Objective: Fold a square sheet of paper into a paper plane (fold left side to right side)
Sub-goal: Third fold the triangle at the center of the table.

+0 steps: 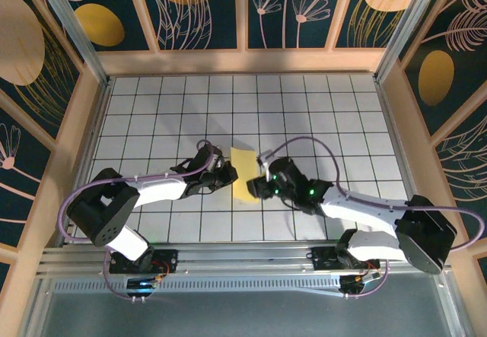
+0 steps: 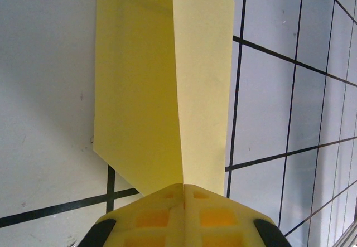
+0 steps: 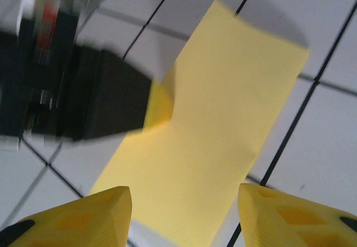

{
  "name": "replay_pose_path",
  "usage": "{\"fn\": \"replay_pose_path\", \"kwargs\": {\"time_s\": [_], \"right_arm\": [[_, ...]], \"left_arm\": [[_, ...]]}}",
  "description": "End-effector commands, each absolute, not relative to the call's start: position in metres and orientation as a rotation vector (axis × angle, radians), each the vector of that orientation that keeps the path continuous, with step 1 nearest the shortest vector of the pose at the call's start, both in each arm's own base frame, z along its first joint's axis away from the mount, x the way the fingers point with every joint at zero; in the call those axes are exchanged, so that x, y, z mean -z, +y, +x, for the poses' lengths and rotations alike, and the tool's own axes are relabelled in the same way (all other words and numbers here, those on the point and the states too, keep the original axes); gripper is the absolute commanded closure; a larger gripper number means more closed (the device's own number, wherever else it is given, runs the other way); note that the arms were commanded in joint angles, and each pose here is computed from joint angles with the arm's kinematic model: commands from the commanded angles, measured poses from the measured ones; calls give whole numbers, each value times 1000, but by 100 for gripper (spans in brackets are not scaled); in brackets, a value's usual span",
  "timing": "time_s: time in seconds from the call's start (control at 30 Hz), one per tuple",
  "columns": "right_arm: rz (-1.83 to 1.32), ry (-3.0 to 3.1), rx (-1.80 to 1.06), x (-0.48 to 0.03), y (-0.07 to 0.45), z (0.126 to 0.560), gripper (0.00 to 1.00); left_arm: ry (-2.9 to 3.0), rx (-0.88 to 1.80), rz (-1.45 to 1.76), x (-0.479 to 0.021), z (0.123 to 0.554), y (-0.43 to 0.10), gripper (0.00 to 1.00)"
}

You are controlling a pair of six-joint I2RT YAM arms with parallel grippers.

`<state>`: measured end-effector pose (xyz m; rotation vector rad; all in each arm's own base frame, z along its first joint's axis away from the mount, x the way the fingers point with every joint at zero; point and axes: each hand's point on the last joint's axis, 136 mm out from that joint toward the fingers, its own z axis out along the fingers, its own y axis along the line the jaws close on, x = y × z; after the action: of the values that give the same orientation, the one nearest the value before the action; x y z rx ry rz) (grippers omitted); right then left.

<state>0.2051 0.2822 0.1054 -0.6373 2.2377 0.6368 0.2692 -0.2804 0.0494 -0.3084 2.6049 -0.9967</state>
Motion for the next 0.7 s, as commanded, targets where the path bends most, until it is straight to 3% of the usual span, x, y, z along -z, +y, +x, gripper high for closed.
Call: {"fn": "replay_pose_path", "kwargs": {"time_s": [0.0, 0.13, 0.47, 0.57, 0.67], "right_arm": [[-751, 2102, -460, -100, 289, 191, 43], [-871, 2019, -375, -86, 307, 173, 36], [-985, 1985, -213, -65, 336, 185, 31], [-978, 1974, -207, -66, 341, 188, 33], [-966, 1968, -217, -67, 343, 190, 43]], "left_arm": [[2591, 1053, -342, -56, 268, -285, 100], [2595, 1043, -345, -55, 268, -283, 100], [2590, 1045, -347, -57, 268, -282, 100], [2591, 1044, -345, -57, 268, -282, 100], [2591, 1042, -346, -57, 267, -282, 100]]}}
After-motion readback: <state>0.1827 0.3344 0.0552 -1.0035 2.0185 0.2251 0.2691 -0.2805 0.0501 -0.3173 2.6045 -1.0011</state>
